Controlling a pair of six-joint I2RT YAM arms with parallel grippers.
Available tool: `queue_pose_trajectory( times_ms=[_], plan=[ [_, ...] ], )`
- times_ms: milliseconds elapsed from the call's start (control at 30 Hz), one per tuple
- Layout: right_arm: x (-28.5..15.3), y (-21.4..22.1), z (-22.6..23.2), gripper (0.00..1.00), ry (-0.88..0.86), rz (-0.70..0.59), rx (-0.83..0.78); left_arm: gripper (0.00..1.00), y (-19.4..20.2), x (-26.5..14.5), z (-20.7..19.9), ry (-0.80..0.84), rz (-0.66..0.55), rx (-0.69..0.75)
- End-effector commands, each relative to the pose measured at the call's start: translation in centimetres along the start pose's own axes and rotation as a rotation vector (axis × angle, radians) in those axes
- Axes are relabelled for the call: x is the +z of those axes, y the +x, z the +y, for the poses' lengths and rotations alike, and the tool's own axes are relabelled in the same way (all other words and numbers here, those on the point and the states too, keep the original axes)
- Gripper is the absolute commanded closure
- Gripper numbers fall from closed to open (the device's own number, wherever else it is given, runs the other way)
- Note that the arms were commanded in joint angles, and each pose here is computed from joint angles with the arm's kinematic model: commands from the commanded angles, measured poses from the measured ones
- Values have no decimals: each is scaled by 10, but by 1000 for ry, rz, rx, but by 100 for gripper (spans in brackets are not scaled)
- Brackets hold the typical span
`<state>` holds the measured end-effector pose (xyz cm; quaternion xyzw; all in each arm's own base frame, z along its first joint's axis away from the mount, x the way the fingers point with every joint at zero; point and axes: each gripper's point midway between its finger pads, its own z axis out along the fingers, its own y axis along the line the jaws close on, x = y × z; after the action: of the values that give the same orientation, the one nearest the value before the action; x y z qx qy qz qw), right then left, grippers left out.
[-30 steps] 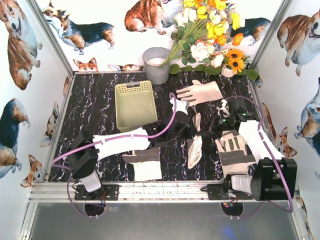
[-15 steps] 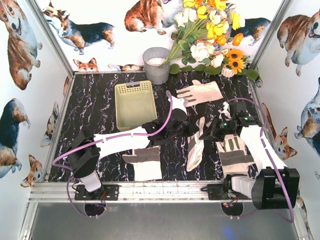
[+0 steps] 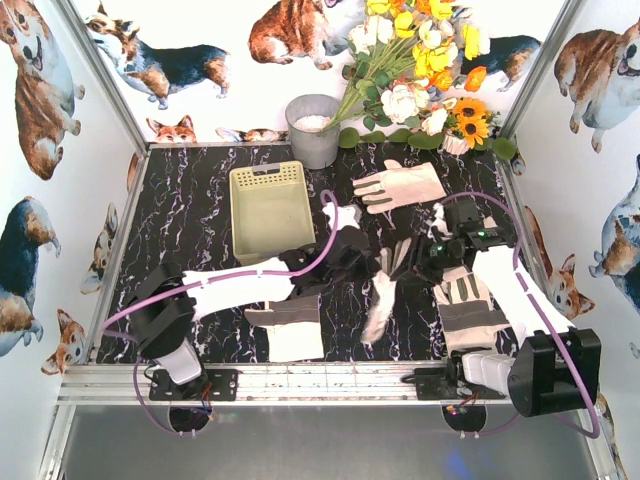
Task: Put the gloves into the storage basket
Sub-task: Pick up the glove from the center of the board.
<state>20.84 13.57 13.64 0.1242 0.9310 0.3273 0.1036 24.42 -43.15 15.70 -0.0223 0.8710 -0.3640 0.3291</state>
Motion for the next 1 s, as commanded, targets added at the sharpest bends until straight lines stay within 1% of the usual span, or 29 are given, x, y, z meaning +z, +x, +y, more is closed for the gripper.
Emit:
queue_pose_trajectory(
  times_ms=[0, 33, 100, 167, 300, 333, 400, 467, 600, 833, 967],
  plan=[
    [0, -10, 20, 58, -47, -40, -50, 100, -12, -25, 32, -95, -64, -30],
    [2, -8, 19, 52, -48, -36, -44, 100, -10, -27, 41, -108, -73, -44],
    [6, -6, 14, 46, -36, -31, -29, 100, -4, -31, 64, -134, -80, -86],
    [8, -3, 10, 44, -27, -22, -19, 100, 0, -36, 81, -146, -98, -126],
    [10, -1, 8, 42, -27, -16, -13, 100, -5, -54, 96, -149, -167, -209],
    [10, -1, 8, 41, -28, -17, -11, 100, 1, -58, 110, -167, -171, -228],
    [12, -1, 9, 39, -44, -14, -6, 100, 3, -64, 120, -166, -191, -271],
    [15, 0, 14, 37, -78, -5, 4, 100, 2, -68, 122, -159, -208, -296],
    [24, 2, 27, 37, -141, 14, 30, 100, -5, -74, 120, -153, -233, -303],
    [63, 18, 53, 37, -228, 113, 42, 100, -9, -75, 115, -150, -236, -291],
    [84, 14, 63, 37, -271, 125, 53, 100, -11, -76, 112, -146, -237, -286]
  ],
)
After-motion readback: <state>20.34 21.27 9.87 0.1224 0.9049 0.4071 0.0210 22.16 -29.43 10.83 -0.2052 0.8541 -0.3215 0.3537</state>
